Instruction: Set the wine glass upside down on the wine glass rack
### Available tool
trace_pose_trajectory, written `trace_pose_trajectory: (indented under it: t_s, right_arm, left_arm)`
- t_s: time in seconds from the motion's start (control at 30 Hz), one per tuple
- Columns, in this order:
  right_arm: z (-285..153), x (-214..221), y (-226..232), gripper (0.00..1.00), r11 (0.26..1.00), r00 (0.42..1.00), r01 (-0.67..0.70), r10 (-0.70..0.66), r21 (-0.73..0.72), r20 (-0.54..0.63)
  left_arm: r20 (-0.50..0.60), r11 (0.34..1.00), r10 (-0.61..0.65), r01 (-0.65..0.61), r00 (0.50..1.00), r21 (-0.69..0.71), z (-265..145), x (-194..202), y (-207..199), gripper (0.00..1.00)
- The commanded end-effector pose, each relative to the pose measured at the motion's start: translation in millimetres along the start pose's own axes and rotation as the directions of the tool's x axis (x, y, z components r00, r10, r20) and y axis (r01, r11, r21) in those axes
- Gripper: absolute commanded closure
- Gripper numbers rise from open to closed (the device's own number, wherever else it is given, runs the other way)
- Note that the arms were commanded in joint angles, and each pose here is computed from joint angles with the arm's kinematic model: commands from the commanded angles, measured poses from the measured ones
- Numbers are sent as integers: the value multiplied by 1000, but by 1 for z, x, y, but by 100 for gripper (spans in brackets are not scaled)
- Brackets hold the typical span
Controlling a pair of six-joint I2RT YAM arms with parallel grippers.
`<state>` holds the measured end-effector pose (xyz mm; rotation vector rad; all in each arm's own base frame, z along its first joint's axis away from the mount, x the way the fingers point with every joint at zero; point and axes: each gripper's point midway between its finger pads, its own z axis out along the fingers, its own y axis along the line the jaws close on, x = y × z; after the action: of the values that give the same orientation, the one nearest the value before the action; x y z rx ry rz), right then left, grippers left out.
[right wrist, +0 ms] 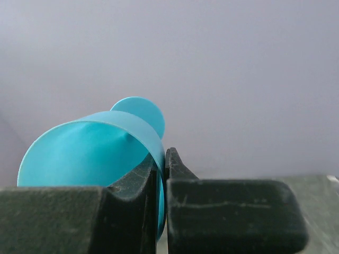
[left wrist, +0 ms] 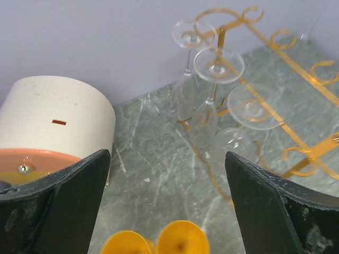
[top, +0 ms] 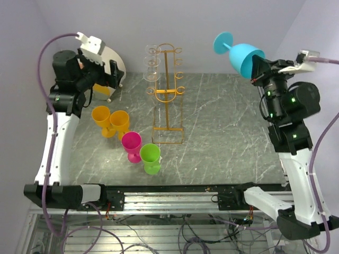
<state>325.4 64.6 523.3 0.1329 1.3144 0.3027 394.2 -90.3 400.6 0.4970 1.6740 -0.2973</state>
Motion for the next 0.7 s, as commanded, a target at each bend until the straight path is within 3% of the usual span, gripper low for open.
trace_pose_trajectory:
  t_s: [0.0,0.17,0.3,0.47,0.53,0.67]
  right_arm:
    - [-2,-34,37,100,988,971,4,33,-153,237]
    - [-9,-14,74,100,985,941,53,5,-162,339]
    - [-11,18,117,100,986,936,106,-54,-132,348]
    - [-12,31,124,100,994,922,82,-50,-66,384]
    - [-12,37,122,100,997,916,69,-44,-46,400]
    - [-24,38,136,100,991,871,113,-63,-74,487]
  left_arm:
    - [5,960,-272,272,962,-72,-54,-28,-17,0]
    - [77,929,-342,325,936,179,-95,-64,-75,0]
    - [117,873,-465,432,878,228,-118,-82,-91,1]
    - [128,634,-773,750,622,187,-121,-88,-85,1]
    - [38,475,-876,848,480,233,-112,-86,-95,1]
    - [-142,254,-942,925,303,284,-95,-81,-114,1]
